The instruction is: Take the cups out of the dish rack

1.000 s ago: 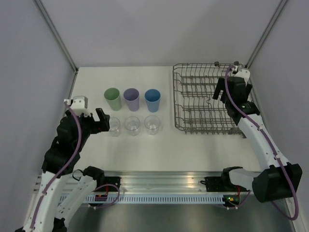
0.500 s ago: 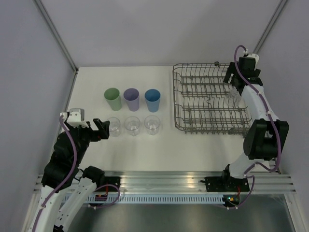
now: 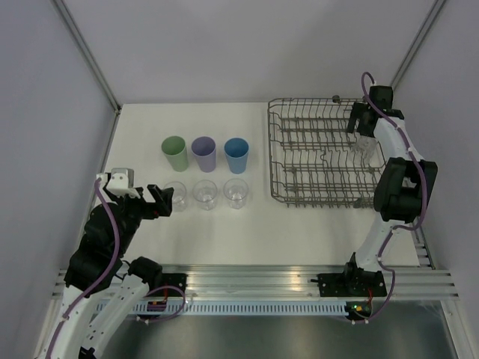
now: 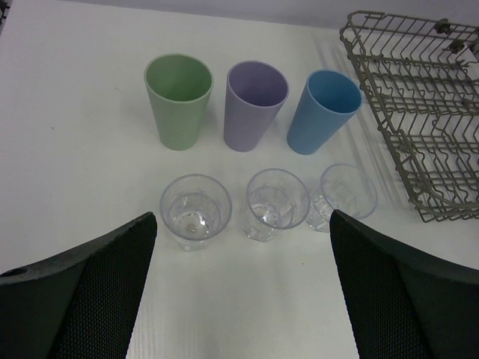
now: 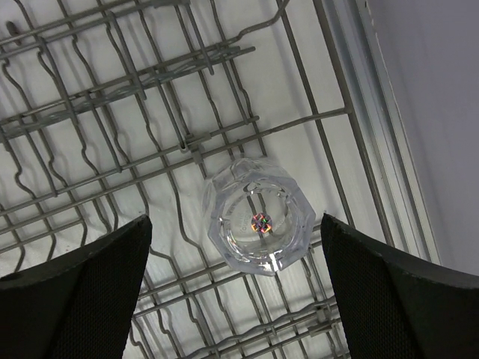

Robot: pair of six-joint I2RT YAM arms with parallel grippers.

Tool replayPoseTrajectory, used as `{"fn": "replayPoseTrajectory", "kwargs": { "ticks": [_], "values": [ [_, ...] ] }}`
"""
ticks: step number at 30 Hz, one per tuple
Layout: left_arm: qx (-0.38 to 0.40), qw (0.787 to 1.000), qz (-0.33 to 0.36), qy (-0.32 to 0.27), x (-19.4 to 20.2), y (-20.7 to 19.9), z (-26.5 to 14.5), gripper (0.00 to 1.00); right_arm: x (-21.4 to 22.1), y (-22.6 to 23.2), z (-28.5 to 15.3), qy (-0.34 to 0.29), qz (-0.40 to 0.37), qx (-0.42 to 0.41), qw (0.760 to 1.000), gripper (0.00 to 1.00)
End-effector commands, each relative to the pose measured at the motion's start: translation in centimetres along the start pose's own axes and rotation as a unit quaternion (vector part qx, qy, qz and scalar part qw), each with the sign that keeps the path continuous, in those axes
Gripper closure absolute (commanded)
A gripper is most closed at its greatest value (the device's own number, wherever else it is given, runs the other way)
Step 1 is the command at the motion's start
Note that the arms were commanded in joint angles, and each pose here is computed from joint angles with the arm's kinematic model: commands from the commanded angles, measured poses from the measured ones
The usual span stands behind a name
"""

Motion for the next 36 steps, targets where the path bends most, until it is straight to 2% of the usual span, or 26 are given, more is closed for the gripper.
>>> {"fn": "replayPoseTrajectory", "kwargs": {
  "ticks": [1,12,20,27,36],
  "values": [
    [0.01,1.0,-0.011,-0.02,-0.7,-0.4,0.0,0.0,0.5,-0.5,0.6,0.02,-0.013,0.006,1.0,0.02],
    [0.017,1.0,-0.007,-0.016,-0.6,-0.7,0.1,0.0,3.3,-1.1,3.3,0.063,-0.017,-0.003,0.998,0.03],
    [0.02,1.0,-0.006,-0.013,-0.5,-0.8,0.2,0.0,4.9,-1.0,4.2,0.086,-0.019,-0.004,0.996,0.11],
    [0.022,1.0,-0.004,-0.011,-0.4,-0.9,0.2,0.0,4.2,-1.3,3.5,0.075,-0.017,0.004,0.997,0.24],
    [0.023,1.0,-0.004,-0.012,-0.4,-0.9,0.2,0.0,3.3,-1.7,2.4,0.057,-0.007,0.009,0.998,0.5]
  ]
}}
Point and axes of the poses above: each gripper's point midway between its finger pads, its own z axis out along the fingers, its own y axis along the line the jaws close on, x = y × z, the point moved 4 cm from there along -z, back along the fingers, and after that the axes turned 2 degrees about -z, right-handed, at the moved point
